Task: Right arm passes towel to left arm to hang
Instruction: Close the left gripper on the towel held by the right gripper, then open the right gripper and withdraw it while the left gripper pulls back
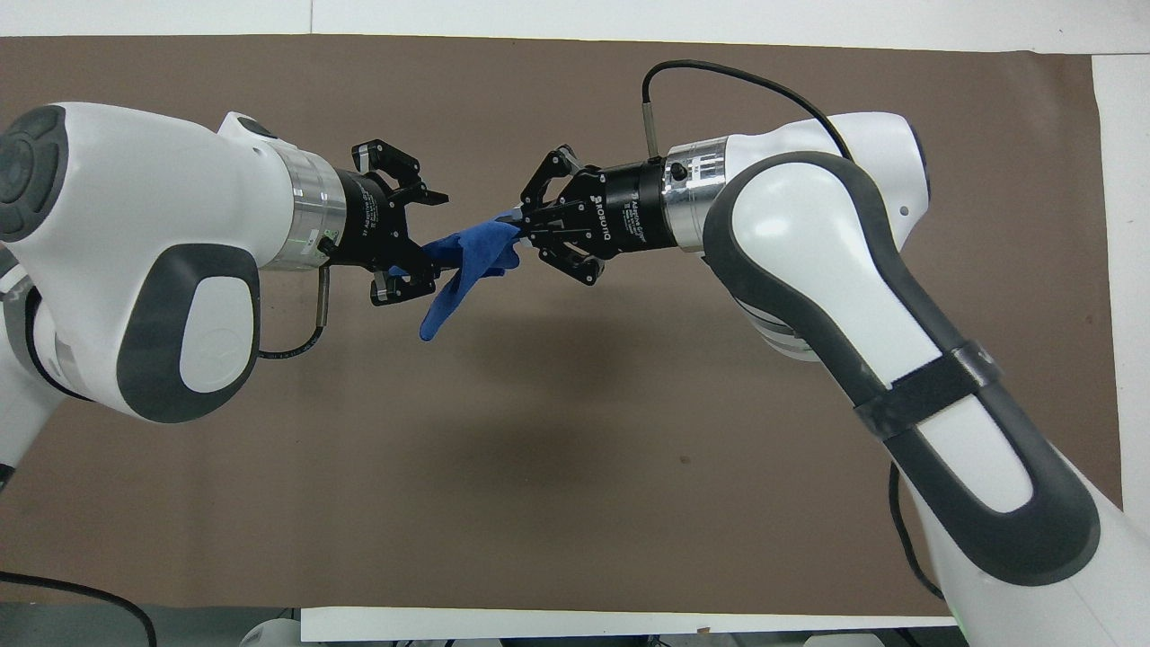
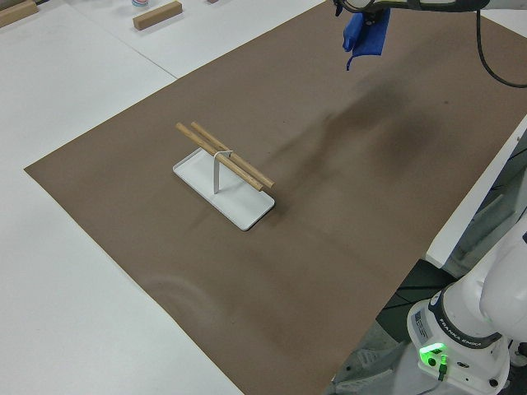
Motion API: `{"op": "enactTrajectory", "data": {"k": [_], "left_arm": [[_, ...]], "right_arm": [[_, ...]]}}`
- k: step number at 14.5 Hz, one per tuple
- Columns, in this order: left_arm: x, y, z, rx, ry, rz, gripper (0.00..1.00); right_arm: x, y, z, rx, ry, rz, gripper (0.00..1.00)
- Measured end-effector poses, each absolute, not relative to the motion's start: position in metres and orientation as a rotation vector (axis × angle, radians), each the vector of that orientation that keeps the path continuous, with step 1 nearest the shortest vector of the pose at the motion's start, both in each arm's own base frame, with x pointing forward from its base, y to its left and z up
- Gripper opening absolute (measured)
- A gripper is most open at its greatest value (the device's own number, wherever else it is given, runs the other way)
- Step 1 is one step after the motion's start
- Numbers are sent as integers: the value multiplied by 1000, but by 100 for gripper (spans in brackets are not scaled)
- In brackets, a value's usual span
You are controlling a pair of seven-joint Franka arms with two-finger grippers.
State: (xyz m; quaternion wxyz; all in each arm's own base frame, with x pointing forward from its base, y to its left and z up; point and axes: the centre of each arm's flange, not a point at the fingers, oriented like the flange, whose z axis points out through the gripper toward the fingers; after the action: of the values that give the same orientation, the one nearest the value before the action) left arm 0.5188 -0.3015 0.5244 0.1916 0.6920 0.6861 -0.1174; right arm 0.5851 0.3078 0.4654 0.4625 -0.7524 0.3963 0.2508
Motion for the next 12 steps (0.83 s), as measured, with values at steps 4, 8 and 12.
{"op": "enactTrajectory", "data": {"k": [4,8,12], "left_arm": [[519,-301,524,1948,1922,-328,30],[519,-301,524,1948,1921,-328,16],[521,-297,524,1927,1934,-352,4]], "right_arm": [[585,308,465,-1850,975,616,4],[585,308,465,-1850,975,615,8],[586,307,466,-1849,976,613,25]]}}
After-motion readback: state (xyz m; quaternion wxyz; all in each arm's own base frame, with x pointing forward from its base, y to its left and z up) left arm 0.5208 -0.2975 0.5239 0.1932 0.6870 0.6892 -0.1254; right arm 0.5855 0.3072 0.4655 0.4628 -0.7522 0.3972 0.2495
